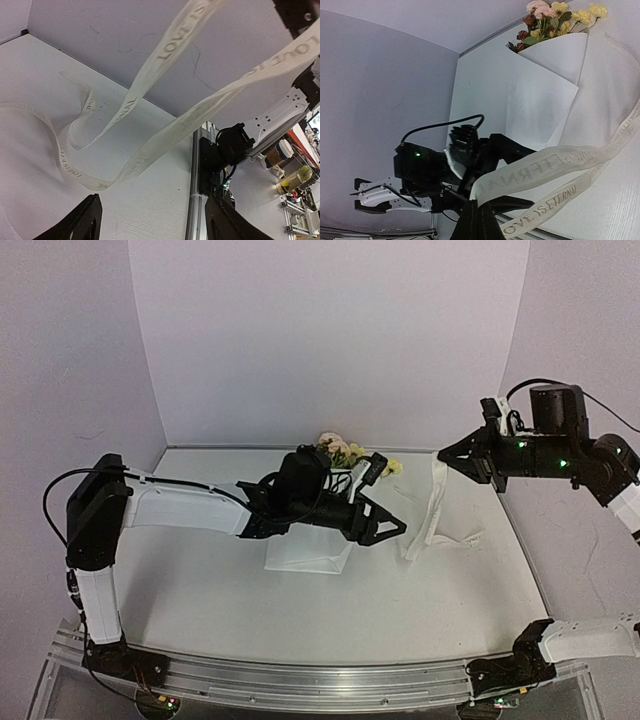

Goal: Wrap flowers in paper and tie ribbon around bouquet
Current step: Pass from the right arm to the left

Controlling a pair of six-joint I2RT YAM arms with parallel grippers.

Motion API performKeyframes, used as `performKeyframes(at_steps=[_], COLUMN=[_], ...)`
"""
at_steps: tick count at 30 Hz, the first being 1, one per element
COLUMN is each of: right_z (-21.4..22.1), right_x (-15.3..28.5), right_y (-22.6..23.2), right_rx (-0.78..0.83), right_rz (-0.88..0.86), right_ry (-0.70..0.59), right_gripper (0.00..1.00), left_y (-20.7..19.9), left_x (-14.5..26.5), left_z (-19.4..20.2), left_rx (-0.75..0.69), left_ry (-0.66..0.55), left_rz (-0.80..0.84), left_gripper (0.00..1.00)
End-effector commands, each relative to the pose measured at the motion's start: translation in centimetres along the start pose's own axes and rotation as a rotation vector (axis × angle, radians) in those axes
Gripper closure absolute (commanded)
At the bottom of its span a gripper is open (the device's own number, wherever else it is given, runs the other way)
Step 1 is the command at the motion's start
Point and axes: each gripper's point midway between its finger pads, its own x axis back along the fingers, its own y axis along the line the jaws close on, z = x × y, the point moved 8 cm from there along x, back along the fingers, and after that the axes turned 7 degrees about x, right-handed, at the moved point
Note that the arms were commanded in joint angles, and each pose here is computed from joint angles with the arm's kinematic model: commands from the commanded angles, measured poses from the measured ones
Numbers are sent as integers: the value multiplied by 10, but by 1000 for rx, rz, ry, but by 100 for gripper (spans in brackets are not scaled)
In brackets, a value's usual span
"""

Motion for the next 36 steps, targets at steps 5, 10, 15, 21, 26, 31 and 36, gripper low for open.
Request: performKeyframes(at_steps=[5,10,15,21,26,31,36], right_z=[-18,-23,-25,-25,-21,-15,-3], right_x=[24,30,34,37,45,64,81], right_y=[30,37,42,42,33,17,2], right_rx=[-14,-8,-7,-7,19,103,223], right_rz=[-100,-120,-132,-128,-53,117,231], right_ry=[-88,-107,-114,-117,-140,-161,-139], right_gripper=[100,100,100,100,100,100,100], left_y=[24,34,37,40,43,25,-9], left_x=[-26,-48,-68,-89,-87,-53,20], left_z=[8,15,21,20,22,14,-14], left_rx=[-38,-38,-47,-53,-30,-31,-73], left_ry=[-49,-35,-25,-37,-44,-84,-209], left_rz=[-50,-46,-22,-21,-46,-103,-260], left_gripper=[23,23,22,22,54,97,100])
